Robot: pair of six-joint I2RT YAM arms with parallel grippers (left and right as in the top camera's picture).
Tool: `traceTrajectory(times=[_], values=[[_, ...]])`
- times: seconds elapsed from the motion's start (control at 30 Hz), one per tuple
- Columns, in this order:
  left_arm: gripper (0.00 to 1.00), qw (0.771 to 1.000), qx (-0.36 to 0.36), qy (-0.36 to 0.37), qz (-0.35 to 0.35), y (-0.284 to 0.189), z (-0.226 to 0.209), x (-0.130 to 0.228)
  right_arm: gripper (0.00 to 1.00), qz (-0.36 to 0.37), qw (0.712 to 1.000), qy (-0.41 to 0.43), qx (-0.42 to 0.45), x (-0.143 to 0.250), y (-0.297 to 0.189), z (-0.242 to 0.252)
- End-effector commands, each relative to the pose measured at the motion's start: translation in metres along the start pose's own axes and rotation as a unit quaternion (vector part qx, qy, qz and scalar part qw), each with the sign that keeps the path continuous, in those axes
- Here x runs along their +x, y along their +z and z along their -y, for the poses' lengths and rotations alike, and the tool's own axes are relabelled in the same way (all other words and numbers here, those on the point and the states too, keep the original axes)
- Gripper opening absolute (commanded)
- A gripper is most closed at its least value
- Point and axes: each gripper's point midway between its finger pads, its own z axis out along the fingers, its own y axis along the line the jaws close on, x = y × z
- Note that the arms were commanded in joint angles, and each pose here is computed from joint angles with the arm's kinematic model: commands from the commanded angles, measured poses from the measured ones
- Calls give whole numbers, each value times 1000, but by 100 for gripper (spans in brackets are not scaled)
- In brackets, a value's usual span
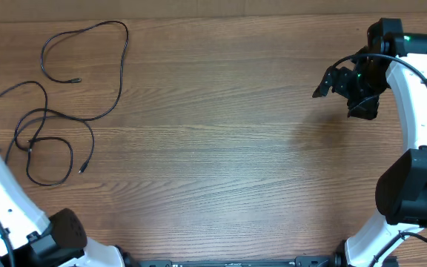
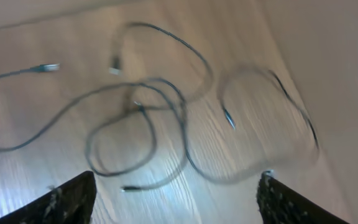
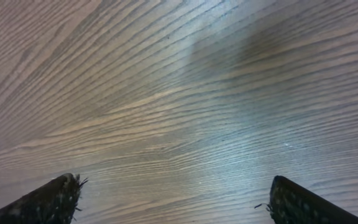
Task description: Untangle cables
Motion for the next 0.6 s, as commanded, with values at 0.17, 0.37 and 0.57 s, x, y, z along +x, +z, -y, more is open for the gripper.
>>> traceTrajectory(times=[0.17,0.37,0.57], values=[[87,923,223,307,-66,-65,88,89,80,-1,1000,-21,-5,9,-5,-13],[100,850,298,417,-121,-93,107,149,81,48,997,-51,-11,24,-43,-28],[100,845,294,414,-166,-104,104,179,85,126,988,-78,-36,47,-102,-39]])
